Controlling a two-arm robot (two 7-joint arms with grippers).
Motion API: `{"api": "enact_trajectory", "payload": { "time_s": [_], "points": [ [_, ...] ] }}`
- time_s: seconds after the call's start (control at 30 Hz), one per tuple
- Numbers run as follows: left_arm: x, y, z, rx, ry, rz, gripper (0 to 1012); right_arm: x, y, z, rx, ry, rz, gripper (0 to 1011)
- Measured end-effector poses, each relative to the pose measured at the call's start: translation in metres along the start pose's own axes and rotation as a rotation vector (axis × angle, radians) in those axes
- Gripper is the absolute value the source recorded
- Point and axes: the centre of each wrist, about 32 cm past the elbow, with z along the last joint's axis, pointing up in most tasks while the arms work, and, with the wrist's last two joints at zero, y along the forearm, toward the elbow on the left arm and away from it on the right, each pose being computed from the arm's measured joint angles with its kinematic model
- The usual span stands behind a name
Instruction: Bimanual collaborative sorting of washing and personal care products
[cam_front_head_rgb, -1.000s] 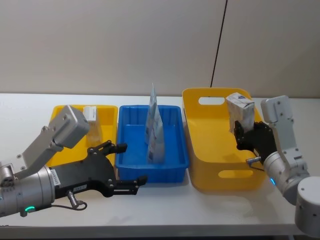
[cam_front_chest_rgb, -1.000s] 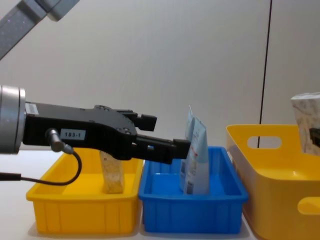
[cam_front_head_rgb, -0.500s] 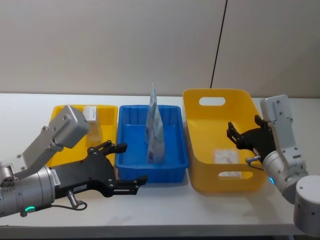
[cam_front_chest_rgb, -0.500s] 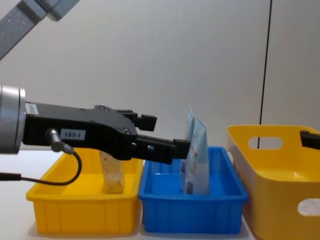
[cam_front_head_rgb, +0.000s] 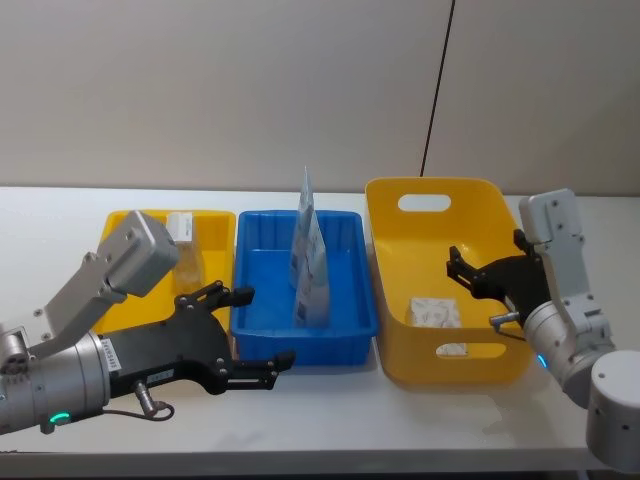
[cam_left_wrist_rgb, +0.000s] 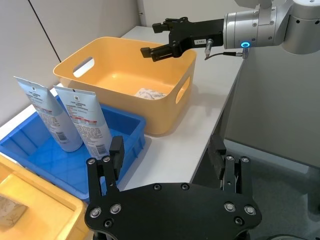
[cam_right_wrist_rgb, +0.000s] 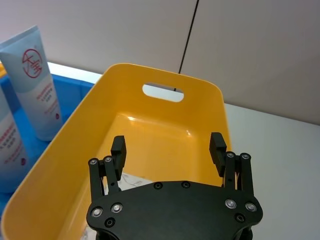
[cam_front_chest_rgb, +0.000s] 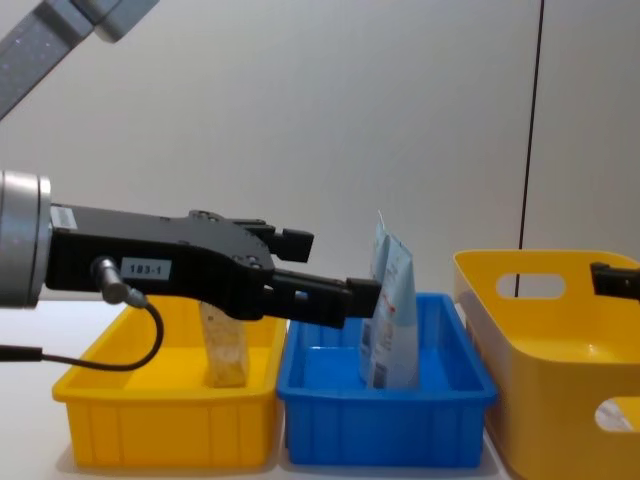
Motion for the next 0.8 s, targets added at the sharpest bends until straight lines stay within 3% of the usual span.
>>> {"api": "enact_trajectory", "payload": {
  "time_s": [0.33, 0.8],
  "points": [
    [0.0, 0.0, 0.0, 0.0, 0.0, 0.0, 1001, -0.006, -0.006, 0.007, 0.025, 0.017, 0.078, 1002],
    [0.0, 0.0, 0.0, 0.0, 0.0, 0.0, 1002, -0.023, -0.019, 0.032, 0.082, 0.048, 0.223, 1002]
  ]
}}
